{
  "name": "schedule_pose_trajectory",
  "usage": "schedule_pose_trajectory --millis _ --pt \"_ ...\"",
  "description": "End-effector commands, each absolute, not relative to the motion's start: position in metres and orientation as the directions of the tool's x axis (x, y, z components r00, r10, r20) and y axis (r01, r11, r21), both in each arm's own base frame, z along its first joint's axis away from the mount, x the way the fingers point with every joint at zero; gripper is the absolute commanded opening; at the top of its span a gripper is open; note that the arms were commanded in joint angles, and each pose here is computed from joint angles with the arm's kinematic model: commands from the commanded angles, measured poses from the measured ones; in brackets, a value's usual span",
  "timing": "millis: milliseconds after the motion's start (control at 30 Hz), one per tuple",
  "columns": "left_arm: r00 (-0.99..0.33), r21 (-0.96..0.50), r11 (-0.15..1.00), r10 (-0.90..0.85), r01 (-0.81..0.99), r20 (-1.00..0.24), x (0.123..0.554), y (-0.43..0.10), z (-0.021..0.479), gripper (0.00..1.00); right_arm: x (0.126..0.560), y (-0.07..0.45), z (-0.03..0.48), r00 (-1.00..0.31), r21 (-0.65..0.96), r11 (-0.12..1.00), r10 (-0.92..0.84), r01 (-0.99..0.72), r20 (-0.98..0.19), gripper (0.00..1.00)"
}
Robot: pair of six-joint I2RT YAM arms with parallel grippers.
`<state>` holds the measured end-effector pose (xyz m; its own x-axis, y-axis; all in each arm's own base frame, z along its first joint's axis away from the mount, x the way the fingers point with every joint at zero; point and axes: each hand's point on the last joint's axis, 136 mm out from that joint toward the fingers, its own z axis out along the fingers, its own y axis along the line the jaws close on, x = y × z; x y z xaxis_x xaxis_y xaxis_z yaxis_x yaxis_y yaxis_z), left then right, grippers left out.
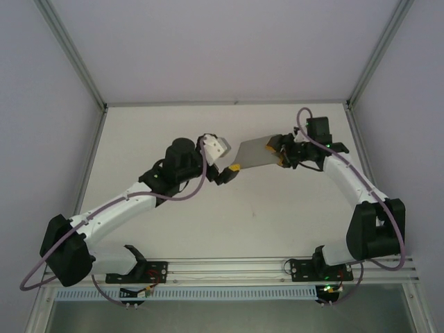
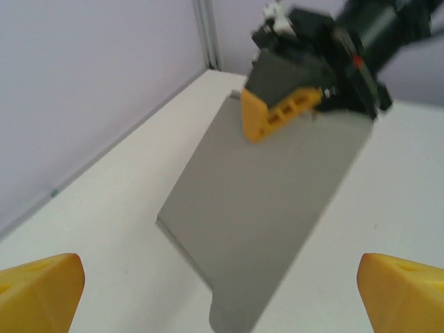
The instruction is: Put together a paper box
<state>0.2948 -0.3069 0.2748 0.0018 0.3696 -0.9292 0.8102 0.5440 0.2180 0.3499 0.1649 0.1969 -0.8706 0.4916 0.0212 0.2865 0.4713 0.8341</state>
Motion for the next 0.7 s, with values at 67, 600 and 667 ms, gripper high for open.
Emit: schedule_pose_trajectory --millis 67,600,667 --pt "0.167 0.462 0.414 0.577 0.784 -0.800 0.281 -0.314 0.261 1.00 0.330 0.168 0.216 -0.836 0.841 0.292 0.465 0.456 0.292 0.49" --pt "0.230 0.667 0.354 0.747 0.656 -0.623 0.324 -0.340 0.218 0.96 0.320 0.176 0.211 -0.782 0.767 0.237 0.389 0.596 0.487 0.49" --pt "0.232 0.672 0.338 0.758 0.659 -0.609 0.327 -0.344 0.213 0.86 0.319 0.177 0.210 -0.779 0.762 0.233 0.376 0.604 0.502 0.50"
